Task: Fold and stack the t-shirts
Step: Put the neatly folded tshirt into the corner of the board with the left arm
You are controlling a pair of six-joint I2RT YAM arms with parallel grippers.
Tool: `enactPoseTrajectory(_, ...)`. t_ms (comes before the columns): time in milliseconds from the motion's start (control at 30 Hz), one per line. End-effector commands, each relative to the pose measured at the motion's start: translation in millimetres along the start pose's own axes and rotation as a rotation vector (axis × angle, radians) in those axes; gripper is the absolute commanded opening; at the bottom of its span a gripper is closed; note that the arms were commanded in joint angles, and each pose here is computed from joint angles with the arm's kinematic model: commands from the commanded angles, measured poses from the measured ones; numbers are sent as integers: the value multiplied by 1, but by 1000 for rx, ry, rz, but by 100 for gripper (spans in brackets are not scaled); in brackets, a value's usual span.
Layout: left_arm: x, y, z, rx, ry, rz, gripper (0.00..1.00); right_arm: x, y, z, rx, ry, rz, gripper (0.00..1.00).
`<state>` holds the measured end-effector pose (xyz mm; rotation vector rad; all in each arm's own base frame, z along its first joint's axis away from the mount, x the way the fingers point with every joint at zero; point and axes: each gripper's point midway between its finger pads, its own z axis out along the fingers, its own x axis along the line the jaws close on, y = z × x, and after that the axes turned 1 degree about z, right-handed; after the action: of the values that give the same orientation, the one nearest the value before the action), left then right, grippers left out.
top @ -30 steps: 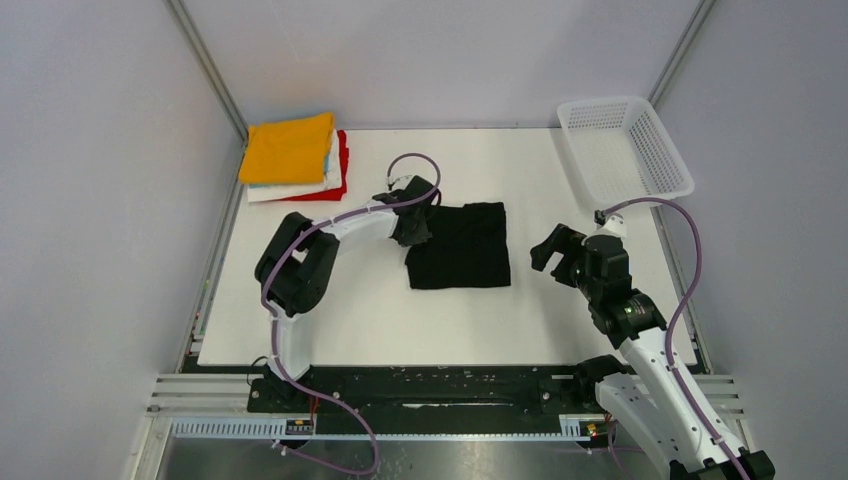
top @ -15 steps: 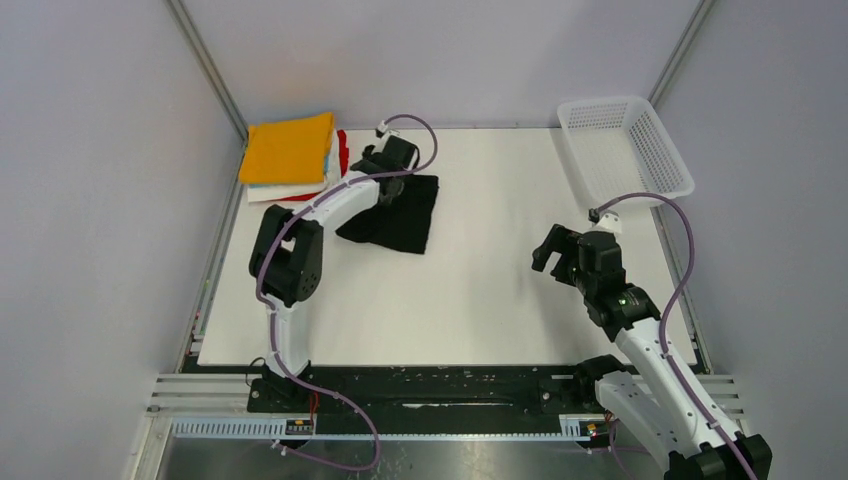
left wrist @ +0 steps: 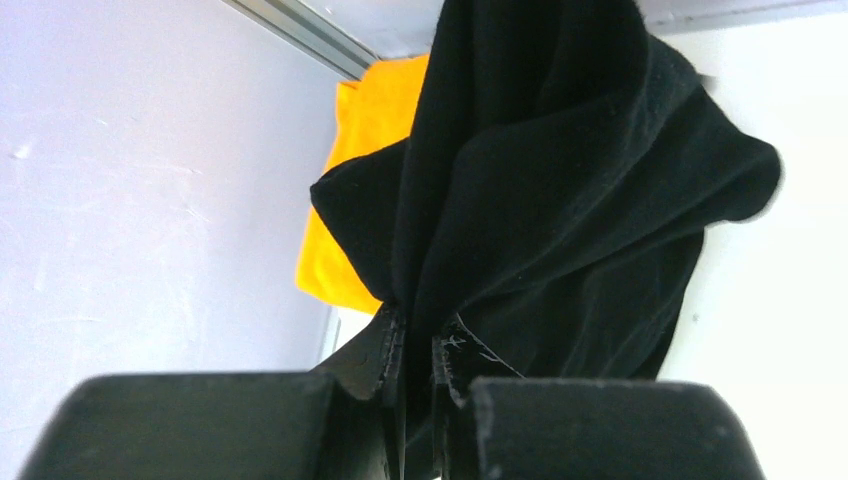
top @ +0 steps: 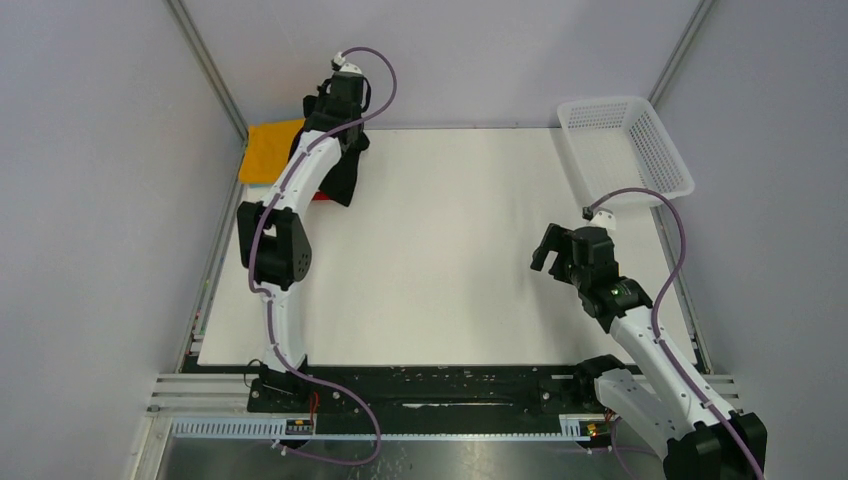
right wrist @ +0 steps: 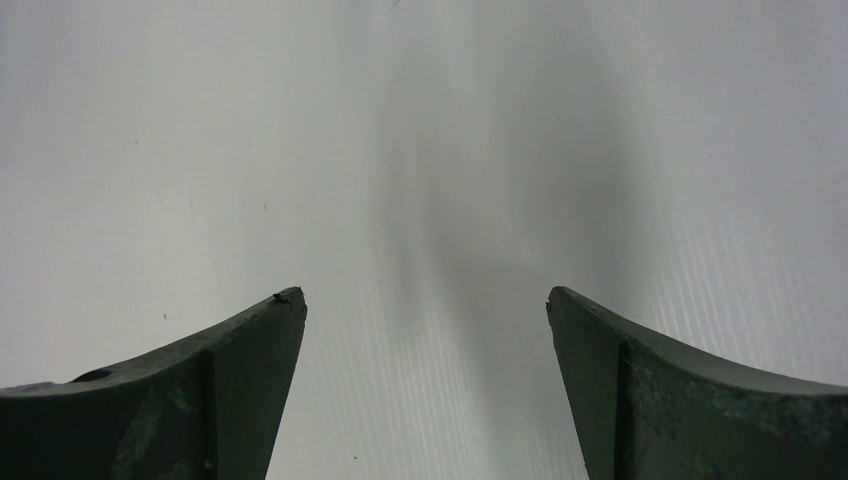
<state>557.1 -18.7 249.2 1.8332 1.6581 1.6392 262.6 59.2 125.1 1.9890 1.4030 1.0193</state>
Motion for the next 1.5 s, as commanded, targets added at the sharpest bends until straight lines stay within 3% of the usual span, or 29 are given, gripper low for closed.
enactPoseTrajectory(0, 36, 35, 9, -59, 81, -7, 0, 2, 18, 4, -49, -18, -5, 99)
enactPoseTrajectory(433, 99, 66, 8, -127, 148, -131, 0, 2, 15, 13, -16, -39, -11, 100)
enactPoseTrajectory(1167, 122, 97, -49, -240, -16, -253, 0, 4, 11, 16, 12, -32, -24, 99)
enactPoseTrajectory(1467, 122, 95, -43, -229, 13, -259, 0, 7, 6, 20, 54, -23, -41, 99)
